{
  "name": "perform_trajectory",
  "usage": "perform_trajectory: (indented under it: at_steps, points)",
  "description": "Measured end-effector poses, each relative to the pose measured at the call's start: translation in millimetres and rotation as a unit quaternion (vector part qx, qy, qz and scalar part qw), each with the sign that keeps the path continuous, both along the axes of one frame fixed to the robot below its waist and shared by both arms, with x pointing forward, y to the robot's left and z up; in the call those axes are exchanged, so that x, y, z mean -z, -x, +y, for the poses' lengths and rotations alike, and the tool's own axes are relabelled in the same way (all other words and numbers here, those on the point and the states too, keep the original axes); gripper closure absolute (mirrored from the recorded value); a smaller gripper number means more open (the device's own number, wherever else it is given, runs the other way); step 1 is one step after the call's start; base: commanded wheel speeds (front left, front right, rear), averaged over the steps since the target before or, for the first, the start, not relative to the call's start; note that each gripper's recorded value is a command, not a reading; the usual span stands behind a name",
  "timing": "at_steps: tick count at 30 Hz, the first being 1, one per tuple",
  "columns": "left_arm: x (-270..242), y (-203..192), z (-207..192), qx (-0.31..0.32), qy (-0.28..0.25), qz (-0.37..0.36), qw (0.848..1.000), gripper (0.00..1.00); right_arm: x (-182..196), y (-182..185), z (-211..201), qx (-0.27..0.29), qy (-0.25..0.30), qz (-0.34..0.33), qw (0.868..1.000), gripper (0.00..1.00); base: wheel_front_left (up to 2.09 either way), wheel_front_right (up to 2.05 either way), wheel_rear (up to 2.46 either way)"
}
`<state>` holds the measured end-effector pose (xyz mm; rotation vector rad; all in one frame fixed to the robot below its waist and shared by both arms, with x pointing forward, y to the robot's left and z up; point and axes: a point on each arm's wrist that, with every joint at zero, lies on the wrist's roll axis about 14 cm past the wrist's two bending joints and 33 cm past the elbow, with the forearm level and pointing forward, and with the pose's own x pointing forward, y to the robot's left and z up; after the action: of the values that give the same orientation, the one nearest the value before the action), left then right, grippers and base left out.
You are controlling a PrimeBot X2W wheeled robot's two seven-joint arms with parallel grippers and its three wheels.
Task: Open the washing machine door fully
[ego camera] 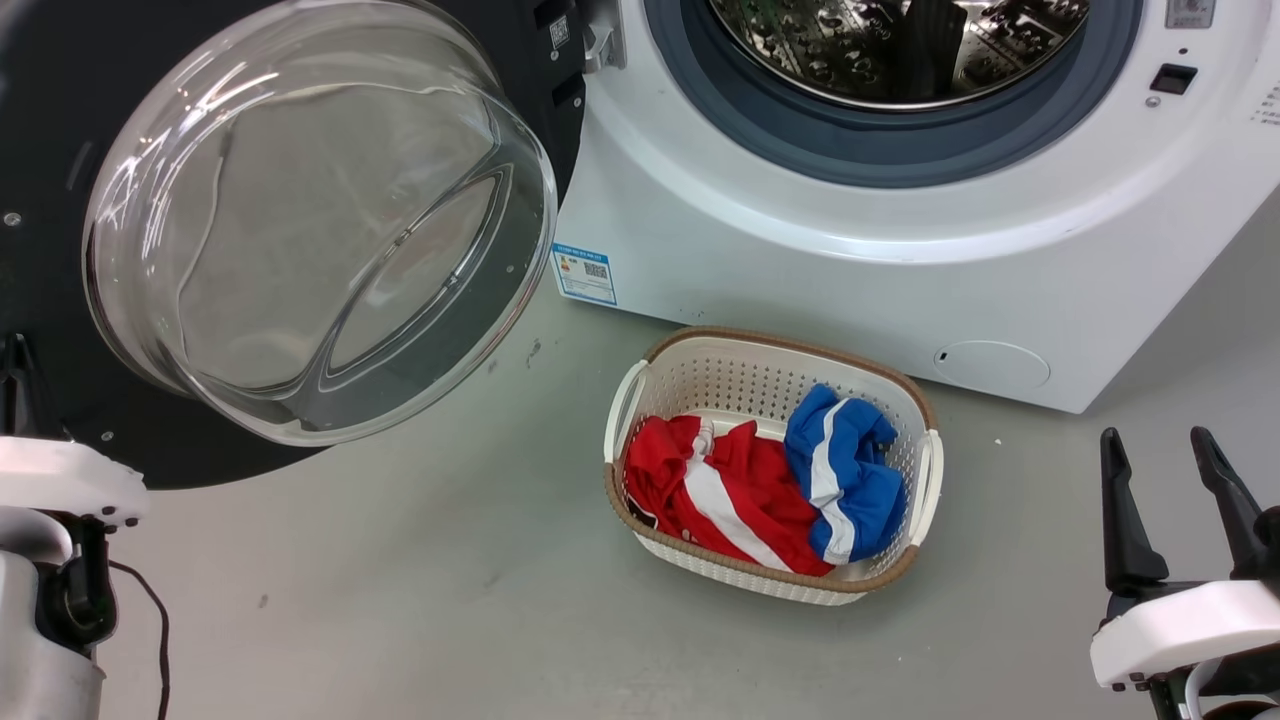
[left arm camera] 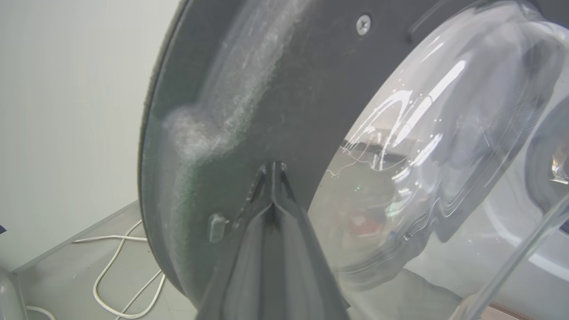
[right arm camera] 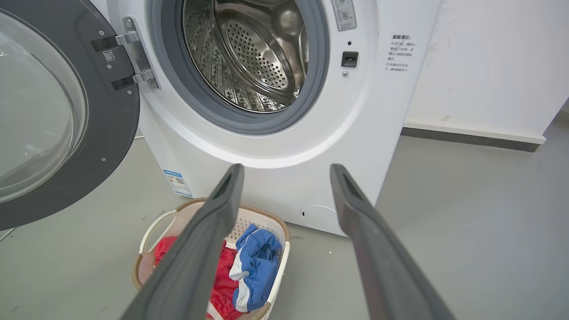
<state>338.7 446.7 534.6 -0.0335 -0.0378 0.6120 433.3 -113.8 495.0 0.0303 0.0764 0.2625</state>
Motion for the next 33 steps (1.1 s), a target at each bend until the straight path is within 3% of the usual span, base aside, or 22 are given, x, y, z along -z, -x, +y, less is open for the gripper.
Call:
perform_trajectory:
  at_steps: [11, 23, 33]
  points:
    - [-12.3, 7.6, -15.7, 0.014, -0.005, -0.030, 0.999, 1.00, -17.8, 9.5, 3.2, -0.005, -0.002, -0.025, 1.000, 0.00, 0.00, 0.00, 0.00]
    - [6.4, 30.1, -100.8, 0.099, 0.007, -0.039, 0.994, 1.00, -32.6, 28.5, 7.8, -0.013, -0.006, -0.046, 0.999, 0.00, 0.00, 0.00, 0.00]
    - [1.8, 8.9, -185.1, 0.207, 0.029, -0.062, 0.976, 1.00, -35.5, 41.6, -3.5, 0.003, -0.010, -0.050, 0.999, 0.00, 0.00, 0.00, 0.00]
